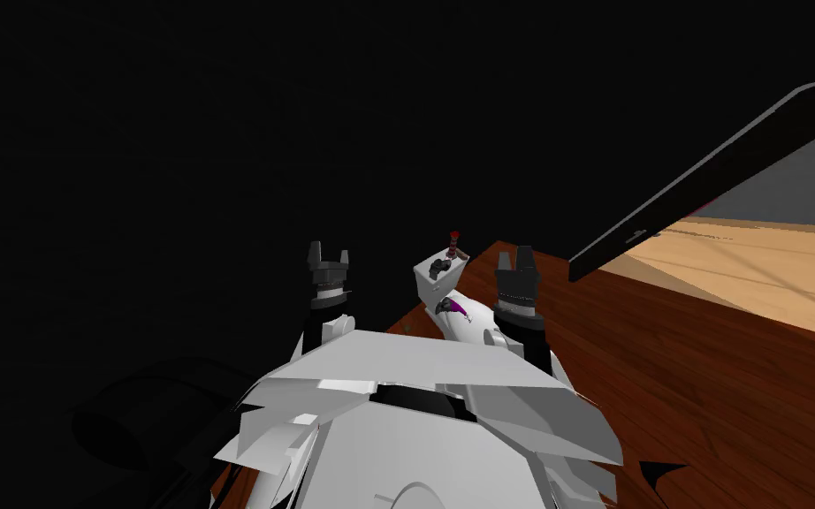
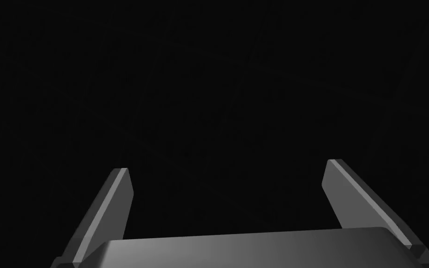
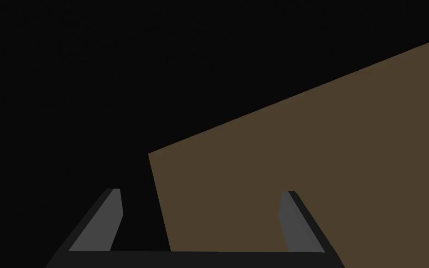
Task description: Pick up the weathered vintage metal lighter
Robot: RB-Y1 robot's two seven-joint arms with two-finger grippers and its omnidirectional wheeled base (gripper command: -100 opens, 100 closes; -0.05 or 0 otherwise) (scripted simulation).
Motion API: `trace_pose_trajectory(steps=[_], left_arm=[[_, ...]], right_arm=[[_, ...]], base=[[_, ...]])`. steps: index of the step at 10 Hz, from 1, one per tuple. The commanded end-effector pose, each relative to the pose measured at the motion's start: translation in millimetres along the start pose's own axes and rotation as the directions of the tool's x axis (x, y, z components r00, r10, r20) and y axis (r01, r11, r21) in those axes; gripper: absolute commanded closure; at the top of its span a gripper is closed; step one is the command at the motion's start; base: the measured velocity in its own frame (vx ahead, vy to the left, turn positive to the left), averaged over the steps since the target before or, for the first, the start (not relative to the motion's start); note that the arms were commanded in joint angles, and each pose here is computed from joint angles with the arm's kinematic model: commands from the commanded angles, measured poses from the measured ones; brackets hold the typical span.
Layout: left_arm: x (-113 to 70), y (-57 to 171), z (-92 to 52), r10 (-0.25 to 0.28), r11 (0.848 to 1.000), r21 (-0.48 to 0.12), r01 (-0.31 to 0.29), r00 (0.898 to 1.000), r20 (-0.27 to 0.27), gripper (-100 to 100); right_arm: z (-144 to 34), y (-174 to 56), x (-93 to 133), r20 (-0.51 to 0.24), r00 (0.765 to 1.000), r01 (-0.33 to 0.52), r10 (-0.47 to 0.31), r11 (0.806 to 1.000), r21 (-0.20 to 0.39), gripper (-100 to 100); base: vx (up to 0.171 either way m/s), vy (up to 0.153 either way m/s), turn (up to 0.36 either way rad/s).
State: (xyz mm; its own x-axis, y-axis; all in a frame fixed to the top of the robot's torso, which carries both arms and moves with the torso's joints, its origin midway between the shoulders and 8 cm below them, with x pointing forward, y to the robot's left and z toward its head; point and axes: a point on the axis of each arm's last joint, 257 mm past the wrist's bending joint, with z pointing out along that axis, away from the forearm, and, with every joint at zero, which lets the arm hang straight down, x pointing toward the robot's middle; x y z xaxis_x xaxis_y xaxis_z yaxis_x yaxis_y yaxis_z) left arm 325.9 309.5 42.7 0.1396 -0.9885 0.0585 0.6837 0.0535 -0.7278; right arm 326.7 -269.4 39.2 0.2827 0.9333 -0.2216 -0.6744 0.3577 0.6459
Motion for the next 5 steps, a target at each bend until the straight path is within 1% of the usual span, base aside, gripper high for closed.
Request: trace_pose_trajectory(steps=[1,3,5], left_arm=[[0.0,0,0.0,0.000,1.000,0.000,0.000,1.000,0.000,0],[0.0,0,0.0,0.000,1.000,0.000,0.000,1.000,0.000,0],[0.0,0,0.0,0.000,1.000,0.000,0.000,1.000,0.000,0]], right_arm=[[-4.1,-8,7,-0.046,0.999,0.009,-0.008,0.999,0.030,-100],[-11.0,-20,16,-0.103,0.995,0.023,-0.015,0.997,0.078,-100],[-22.2,-36,27,-0.170,0.985,0.045,-0.020,0.989,0.144,-100]], base=[[-0.037,-0.031,0.097],[-0.068,-0.093,0.113],[-0.060,-0.096,0.114]])
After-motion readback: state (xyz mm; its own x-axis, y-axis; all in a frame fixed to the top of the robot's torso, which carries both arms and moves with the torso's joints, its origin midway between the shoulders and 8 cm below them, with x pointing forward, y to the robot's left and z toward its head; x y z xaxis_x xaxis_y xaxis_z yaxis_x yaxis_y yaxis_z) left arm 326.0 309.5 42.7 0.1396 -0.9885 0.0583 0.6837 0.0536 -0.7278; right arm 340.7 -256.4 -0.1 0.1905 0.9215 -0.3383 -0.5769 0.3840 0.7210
